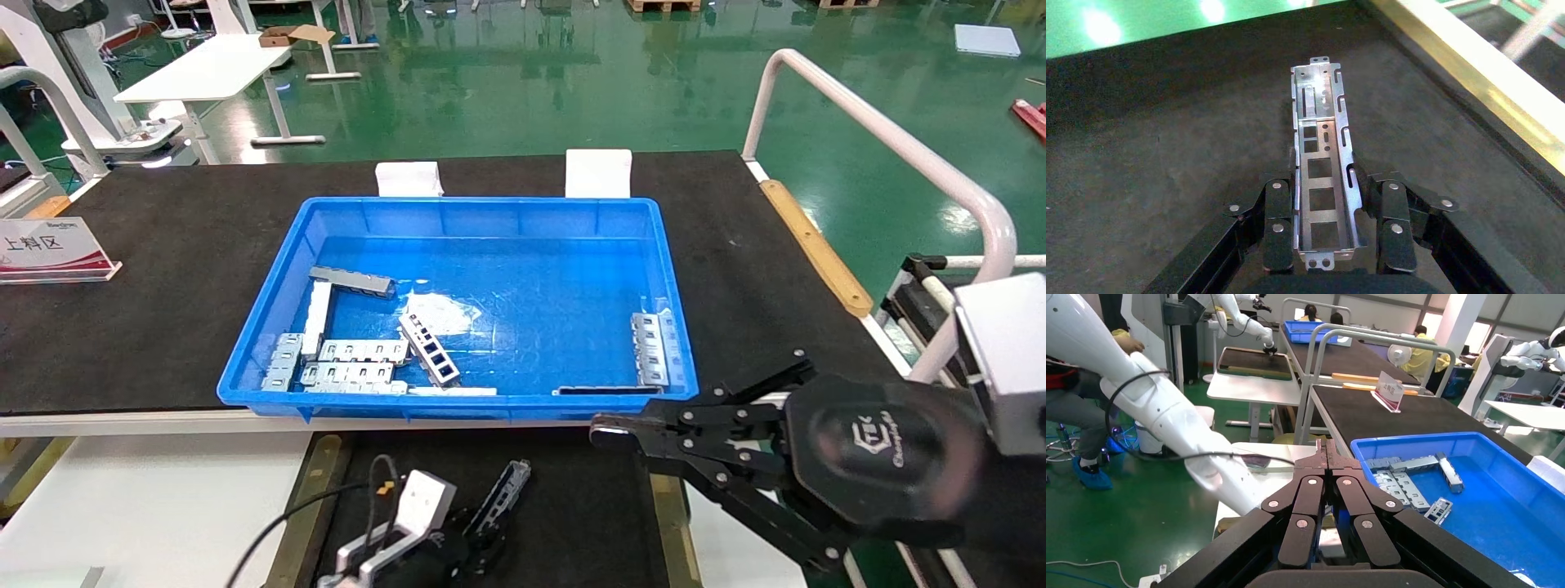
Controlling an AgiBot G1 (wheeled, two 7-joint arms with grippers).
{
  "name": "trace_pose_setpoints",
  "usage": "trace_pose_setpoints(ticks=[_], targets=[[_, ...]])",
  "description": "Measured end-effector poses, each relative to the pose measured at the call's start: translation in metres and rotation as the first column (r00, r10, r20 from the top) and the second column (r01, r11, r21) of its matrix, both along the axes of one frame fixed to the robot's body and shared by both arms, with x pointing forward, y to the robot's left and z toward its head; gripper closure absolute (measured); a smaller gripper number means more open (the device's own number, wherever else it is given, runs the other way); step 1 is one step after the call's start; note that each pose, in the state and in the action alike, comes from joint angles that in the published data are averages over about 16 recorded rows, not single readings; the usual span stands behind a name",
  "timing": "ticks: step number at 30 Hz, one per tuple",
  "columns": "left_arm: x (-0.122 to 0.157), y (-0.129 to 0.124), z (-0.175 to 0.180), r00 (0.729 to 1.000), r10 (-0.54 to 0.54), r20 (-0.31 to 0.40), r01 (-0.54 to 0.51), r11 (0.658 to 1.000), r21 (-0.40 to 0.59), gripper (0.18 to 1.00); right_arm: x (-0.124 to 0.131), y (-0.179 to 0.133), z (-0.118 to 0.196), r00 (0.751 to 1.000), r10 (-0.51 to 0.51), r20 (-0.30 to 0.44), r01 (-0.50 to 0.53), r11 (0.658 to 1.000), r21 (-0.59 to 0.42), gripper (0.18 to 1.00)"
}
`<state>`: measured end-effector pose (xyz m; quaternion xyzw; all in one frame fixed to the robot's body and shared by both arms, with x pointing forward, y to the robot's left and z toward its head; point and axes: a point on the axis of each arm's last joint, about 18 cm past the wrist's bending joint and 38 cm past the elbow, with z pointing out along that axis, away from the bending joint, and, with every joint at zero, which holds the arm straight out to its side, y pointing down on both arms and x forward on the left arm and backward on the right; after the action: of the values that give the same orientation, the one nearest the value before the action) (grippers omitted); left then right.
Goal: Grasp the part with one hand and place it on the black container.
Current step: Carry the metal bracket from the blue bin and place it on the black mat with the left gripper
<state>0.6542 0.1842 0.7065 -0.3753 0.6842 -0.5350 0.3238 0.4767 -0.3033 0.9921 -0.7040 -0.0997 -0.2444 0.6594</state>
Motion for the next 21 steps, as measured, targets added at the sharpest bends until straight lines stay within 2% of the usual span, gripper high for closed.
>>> trace_pose_setpoints(ticks=[12, 21], targets=[[0.020, -0.034, -0.010, 0.978, 0.200, -0.054, -0.204, 0.977, -0.070, 0.842, 0.000, 0.000, 0.000, 1.000, 0.000, 0.000, 0.000, 1.000, 0.000, 0.988], [0.026, -0.048, -0.012, 0.955, 0.278, -0.107, -0.289, 0.951, -0.107, 0.842, 0.000, 0.000, 0.000, 1.000, 0.000, 0.000, 0.000, 1.000, 0.000, 0.988]])
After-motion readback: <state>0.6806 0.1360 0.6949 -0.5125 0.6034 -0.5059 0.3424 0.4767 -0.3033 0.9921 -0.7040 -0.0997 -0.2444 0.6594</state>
